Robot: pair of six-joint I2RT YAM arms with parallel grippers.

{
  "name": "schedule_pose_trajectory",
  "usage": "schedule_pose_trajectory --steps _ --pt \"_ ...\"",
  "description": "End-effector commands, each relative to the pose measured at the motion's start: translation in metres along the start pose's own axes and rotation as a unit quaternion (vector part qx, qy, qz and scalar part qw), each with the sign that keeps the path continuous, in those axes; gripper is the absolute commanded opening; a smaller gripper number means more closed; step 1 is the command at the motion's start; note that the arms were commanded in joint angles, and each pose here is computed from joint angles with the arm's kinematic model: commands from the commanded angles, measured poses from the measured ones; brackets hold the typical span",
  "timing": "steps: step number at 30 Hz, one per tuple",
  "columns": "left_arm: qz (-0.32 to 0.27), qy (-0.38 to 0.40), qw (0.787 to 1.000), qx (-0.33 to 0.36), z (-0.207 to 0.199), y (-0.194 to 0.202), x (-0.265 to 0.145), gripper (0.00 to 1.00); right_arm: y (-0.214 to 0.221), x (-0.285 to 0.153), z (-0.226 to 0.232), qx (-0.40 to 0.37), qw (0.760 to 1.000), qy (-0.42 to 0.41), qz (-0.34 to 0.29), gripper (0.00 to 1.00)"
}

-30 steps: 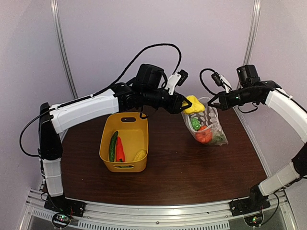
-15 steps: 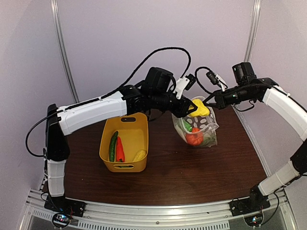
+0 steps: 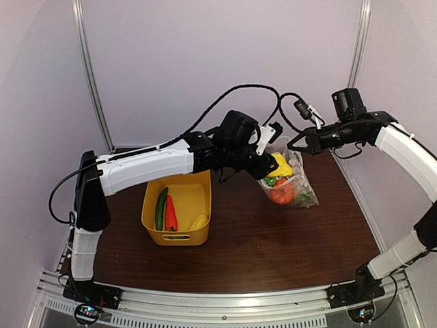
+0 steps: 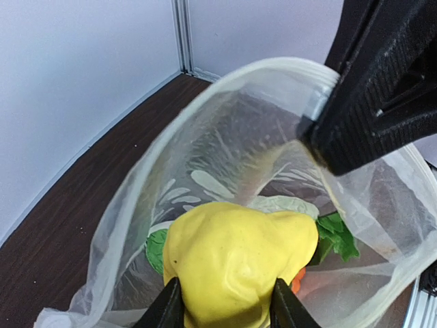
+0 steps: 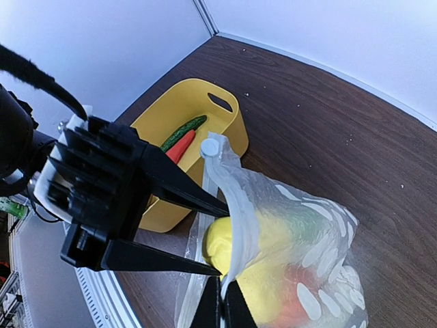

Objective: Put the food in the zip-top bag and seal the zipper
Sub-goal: Place the fake fruit in the zipper food storage bag.

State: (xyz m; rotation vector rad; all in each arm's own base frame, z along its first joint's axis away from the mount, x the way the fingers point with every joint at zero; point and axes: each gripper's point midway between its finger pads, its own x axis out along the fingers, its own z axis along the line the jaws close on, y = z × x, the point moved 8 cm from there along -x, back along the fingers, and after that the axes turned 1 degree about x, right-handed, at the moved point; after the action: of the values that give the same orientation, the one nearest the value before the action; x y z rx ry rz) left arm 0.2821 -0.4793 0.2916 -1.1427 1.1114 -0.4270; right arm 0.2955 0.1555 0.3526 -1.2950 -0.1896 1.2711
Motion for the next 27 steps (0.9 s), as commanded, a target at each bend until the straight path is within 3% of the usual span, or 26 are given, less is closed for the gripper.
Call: schedule_pose_trajectory --steps 1,10,17,22,27 --pt "-0.025 -0.038 0.999 0.029 -0.016 -0.009 0.010 0.32 -0.005 -0.001 0.008 0.003 0.999 -0.027 -0.018 0.00" --pt "-0.032 0.009 0.999 0.037 -0.035 0.004 0.033 0.34 -0.007 -0.004 0.013 0.004 0.999 -0.043 -0.028 0.00" --pt "-0.060 0.153 0.985 0.046 -0.069 0.004 0.032 0.50 -0.002 -0.003 0.013 0.003 0.999 -0.041 -0.029 0.00" --pt "-0.048 0.105 0.993 0.028 -0.061 0.009 0.037 0.71 -0.001 -0.008 0.013 -0.001 0.999 -0.035 -0.034 0.00" --pt "-0.034 0.090 0.995 0.028 -0.058 0.010 0.034 0.72 -0.001 -0.013 0.012 -0.001 0.999 -0.032 -0.039 0.00"
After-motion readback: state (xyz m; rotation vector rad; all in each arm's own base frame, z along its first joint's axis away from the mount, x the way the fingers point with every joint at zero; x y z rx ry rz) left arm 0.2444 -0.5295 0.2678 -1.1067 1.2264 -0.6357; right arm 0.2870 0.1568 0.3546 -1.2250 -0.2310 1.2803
